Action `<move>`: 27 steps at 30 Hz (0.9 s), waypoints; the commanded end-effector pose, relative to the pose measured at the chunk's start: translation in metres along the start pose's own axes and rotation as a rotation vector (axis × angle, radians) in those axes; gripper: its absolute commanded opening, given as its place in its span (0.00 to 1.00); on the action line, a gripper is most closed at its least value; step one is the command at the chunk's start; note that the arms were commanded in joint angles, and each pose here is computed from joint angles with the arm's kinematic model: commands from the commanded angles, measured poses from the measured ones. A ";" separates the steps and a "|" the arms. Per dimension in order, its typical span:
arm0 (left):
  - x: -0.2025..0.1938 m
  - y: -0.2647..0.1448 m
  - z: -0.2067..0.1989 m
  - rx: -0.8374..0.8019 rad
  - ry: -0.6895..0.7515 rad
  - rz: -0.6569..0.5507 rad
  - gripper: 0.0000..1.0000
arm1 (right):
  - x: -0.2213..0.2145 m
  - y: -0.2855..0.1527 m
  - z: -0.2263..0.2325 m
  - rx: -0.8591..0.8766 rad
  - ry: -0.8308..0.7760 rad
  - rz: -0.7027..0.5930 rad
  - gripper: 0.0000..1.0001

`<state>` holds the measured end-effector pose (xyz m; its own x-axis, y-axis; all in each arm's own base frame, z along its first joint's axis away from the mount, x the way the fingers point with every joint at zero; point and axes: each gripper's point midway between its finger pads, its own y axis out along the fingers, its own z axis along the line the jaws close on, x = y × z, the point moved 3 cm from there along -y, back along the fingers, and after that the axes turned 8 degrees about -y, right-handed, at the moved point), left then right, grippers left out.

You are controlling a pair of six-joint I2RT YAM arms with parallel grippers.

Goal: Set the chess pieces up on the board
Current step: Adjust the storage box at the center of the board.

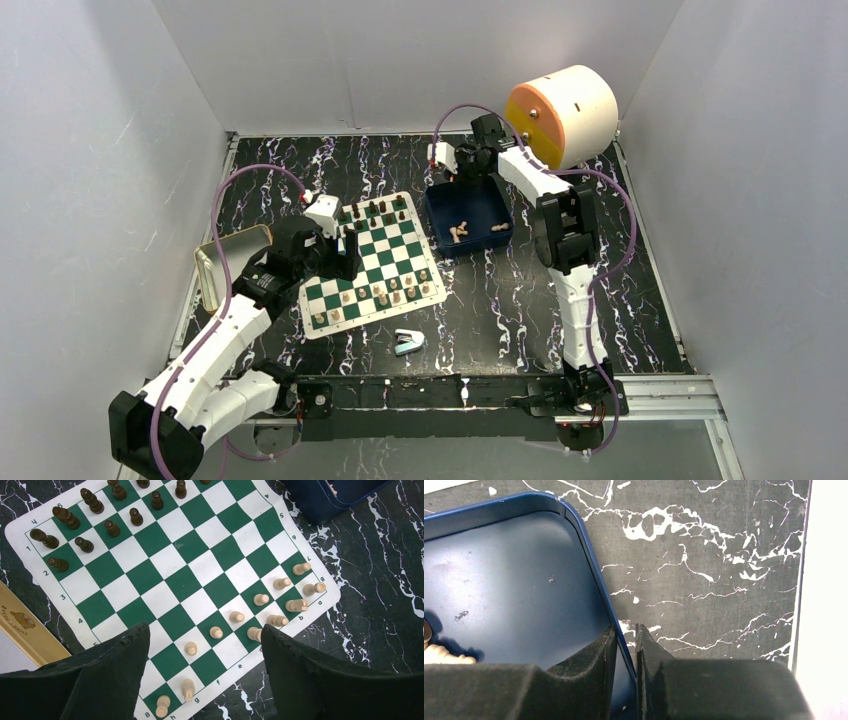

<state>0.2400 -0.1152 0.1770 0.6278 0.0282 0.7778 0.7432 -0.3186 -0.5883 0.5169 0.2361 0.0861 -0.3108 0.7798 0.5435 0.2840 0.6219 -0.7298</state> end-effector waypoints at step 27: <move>0.006 -0.002 0.001 -0.001 0.009 -0.038 0.78 | -0.032 -0.070 0.002 -0.138 0.156 0.145 0.04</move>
<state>0.2401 -0.1152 0.1770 0.6275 0.0283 0.7781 0.7435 -0.3184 -0.5880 0.5006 0.1847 0.0866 -0.1515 0.8390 0.5226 0.3458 0.5402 -0.7672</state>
